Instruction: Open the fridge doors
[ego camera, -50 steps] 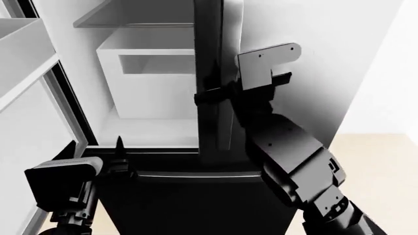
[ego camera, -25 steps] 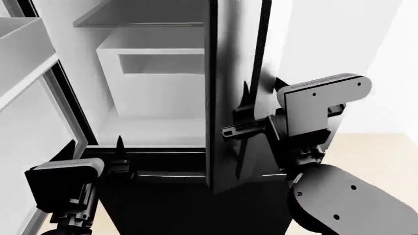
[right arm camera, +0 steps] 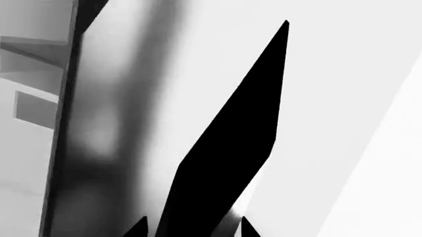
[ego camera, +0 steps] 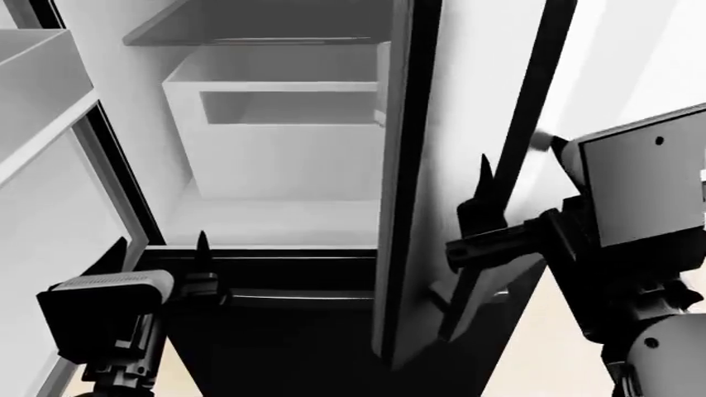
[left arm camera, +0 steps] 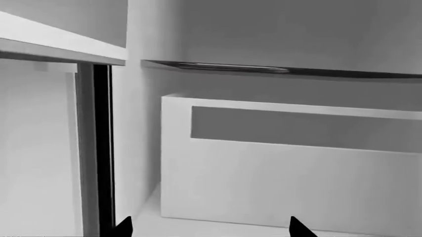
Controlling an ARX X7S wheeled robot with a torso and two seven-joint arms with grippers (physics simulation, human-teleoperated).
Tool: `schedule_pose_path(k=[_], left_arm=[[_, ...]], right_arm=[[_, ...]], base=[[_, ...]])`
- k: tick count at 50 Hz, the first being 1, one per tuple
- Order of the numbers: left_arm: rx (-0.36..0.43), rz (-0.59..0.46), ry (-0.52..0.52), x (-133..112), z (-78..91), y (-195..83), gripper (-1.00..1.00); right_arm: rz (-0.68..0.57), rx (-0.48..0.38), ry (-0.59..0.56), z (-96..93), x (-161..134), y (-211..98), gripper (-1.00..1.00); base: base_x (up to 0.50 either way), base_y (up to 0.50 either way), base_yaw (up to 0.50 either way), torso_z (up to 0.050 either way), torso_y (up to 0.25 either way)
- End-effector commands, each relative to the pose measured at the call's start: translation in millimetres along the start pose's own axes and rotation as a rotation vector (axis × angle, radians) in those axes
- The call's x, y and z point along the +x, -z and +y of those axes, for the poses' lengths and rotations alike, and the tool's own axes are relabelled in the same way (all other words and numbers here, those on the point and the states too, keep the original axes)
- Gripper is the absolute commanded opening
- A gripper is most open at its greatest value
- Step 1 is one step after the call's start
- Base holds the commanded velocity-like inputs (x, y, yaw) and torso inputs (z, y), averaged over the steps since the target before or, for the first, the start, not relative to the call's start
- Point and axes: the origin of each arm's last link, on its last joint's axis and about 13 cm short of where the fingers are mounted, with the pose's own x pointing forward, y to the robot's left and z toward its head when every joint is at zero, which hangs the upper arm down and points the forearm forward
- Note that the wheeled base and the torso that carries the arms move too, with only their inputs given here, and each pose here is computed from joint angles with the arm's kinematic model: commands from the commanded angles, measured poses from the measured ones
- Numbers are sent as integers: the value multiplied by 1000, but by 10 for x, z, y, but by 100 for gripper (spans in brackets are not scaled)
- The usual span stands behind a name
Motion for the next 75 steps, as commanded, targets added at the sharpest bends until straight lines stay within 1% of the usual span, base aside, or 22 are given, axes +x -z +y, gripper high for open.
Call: schedule_pose_path(k=[1,8,9,10,11,12,14,15,26,27,38,42,43,44,47,49,51,57,63,65,67,75], left_arm=[[-13,6,24,-8,-47,-13,100],[-16,11,32,-42,-70,-22,100],[-14,6,38,-60,-78,-26,100],[-14,10,37,-60,-80,-17,100],[-12,11,38,-61,-83,-6,100],[-9,13,40,-69,-85,1,100],[-6,12,42,-74,-89,-11,100],[-6,13,42,-74,-89,-9,100],[-10,9,40,-78,-82,-40,100],[-8,10,40,-79,-83,-29,100],[-8,11,41,-67,-88,-26,100],[-9,11,38,-62,-86,-25,100],[-8,10,39,-64,-87,-24,100],[-10,13,39,-64,-87,-16,100],[-10,13,38,-61,-84,-17,100],[-10,13,38,-61,-84,-17,100],[-11,15,37,-65,-74,-17,100],[-11,17,33,-61,-67,-7,100],[-9,22,34,-70,-68,-2,100],[-8,23,34,-69,-68,4,100],[-8,25,32,-62,-70,20,100],[-7,27,31,-68,-72,35,100]], right_arm=[[-787,46,320,-402,-477,-771,-100],[-824,47,407,-594,-771,-894,-100],[-716,-6,385,-559,-760,-813,-100],[-608,-56,326,-423,-712,-720,-100],[-492,-144,249,-418,-719,-569,-100],[-537,-149,302,-498,-787,-571,-100],[-804,-29,454,-638,-1045,-728,-100],[-873,4,490,-665,-1121,-760,-100],[-945,-26,579,-728,-1444,-830,-100],[-954,-34,600,-759,-1479,-825,100],[-1032,-93,613,-814,-1584,-783,100],[-1078,-206,529,-769,-1472,-807,100],[-1083,-203,502,-743,-1445,-830,100],[-1081,-234,477,-712,-1384,-851,100],[-1077,-222,406,-628,-1309,-908,100],[-1077,-222,406,-626,-1306,-909,100],[-1048,-257,342,-528,-1179,-965,100],[-1009,-270,255,-383,-1040,-1035,100],[-934,-211,106,-153,-924,-1063,100],[-923,-192,82,-107,-902,-1071,100],[-916,-207,57,-52,-862,-1070,100],[-909,-212,26,-8,-851,-1071,100]], base=[[0,0,0,0,12],[-4,1,0,3,12],[0,3,0,11,11],[-10,3,3,0,11],[0,3,3,0,10],[0,3,3,0,0],[0,3,3,5,13],[-11,4,3,0,13],[0,0,0,1,2],[0,0,0,0,0],[0,0,0,0,0],[0,0,0,0,0],[0,0,0,0,0],[0,0,0,0,0],[0,0,0,0,0],[0,0,0,0,0],[0,0,0,0,0],[0,0,0,0,0],[0,0,0,0,0],[0,0,0,0,0],[0,0,0,0,0],[0,0,0,0,0]])
